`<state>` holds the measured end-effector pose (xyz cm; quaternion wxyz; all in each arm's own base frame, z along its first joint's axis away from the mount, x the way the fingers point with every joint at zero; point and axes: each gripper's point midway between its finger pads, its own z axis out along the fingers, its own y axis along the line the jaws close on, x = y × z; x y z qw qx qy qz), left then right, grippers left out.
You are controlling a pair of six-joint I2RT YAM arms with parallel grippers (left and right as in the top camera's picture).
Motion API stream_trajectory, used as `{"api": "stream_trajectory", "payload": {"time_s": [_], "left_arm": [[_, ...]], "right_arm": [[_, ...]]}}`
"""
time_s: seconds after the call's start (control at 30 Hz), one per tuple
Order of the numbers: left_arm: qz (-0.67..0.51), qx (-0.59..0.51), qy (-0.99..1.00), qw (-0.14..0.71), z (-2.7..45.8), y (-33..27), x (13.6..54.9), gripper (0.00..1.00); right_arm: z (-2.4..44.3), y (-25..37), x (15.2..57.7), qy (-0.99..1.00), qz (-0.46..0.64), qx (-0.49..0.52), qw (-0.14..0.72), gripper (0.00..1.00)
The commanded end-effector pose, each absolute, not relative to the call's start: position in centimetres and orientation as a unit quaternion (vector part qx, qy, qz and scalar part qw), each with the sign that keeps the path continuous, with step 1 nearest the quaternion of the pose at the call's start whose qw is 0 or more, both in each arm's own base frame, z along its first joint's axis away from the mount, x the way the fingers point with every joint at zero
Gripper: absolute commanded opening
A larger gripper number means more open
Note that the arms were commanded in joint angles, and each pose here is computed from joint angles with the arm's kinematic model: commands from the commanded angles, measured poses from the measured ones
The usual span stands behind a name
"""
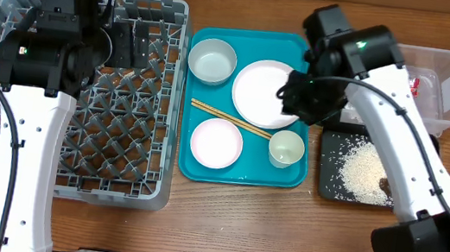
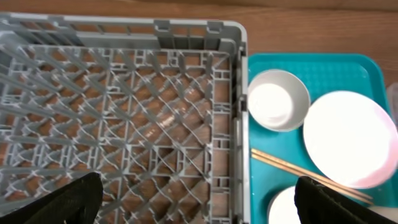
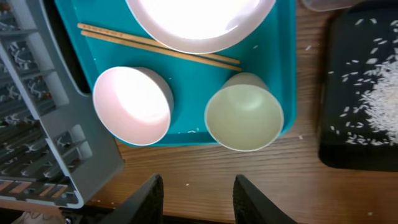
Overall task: Sort waste into correct bins and load items into the dishwasher
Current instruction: 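Grasp the white paper cup with the right gripper and lift it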
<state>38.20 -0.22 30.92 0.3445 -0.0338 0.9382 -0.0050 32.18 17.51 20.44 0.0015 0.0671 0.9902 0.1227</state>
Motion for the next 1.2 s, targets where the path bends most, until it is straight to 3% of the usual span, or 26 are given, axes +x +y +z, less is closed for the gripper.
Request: {"api": "stream_trajectory", "payload": {"time_s": [0.0,0.1,0.17,0.2,0.23,0.4,0.63,0.97,1.17], "left_arm": [[-0.062,-0.033,0.941,0.331,31.1,-2.0,37.5,1.00],[-0.102,-0.022,0.942,0.319,31.0,-3.5,37.1,1.00],[-0.138,-0.009,0.940,0.312,31.1,-4.8,36.8,1.00],[-0.158,-0.002,0.938,0.308,31.1,-5.5,36.7,1.00],[-0.183,0.006,0.936,0.301,31.1,-6.4,36.6,1.00],[-0.228,0.023,0.940,0.253,28.9,-9.4,36.4,0.99],[-0.245,0.052,0.956,0.154,23.2,-16.5,36.4,0.88],[-0.212,0.090,0.970,0.074,15.8,-24.9,35.3,0.84],[-0.143,0.082,0.985,0.060,10.8,-27.5,34.9,0.75]], "right_arm": [[22.3,17.0,32.4,0.989,0.139,0.047,0.029,0.39],[22.7,16.5,33.1,0.987,0.145,0.054,0.045,0.41],[22.8,16.3,33.6,0.986,0.148,0.057,0.053,0.63],[22.8,16.2,33.8,0.985,0.149,0.059,0.056,0.71],[22.9,16.2,34.0,0.985,0.151,0.060,0.059,0.72],[23.1,15.3,35.3,0.982,0.156,0.073,0.077,0.67],[25.4,10.8,36.5,0.971,0.163,0.130,0.118,0.65],[26.2,7.9,35.7,0.969,0.154,0.153,0.122,0.69],[26.2,7.9,35.7,0.969,0.154,0.153,0.122,0.69]]}}
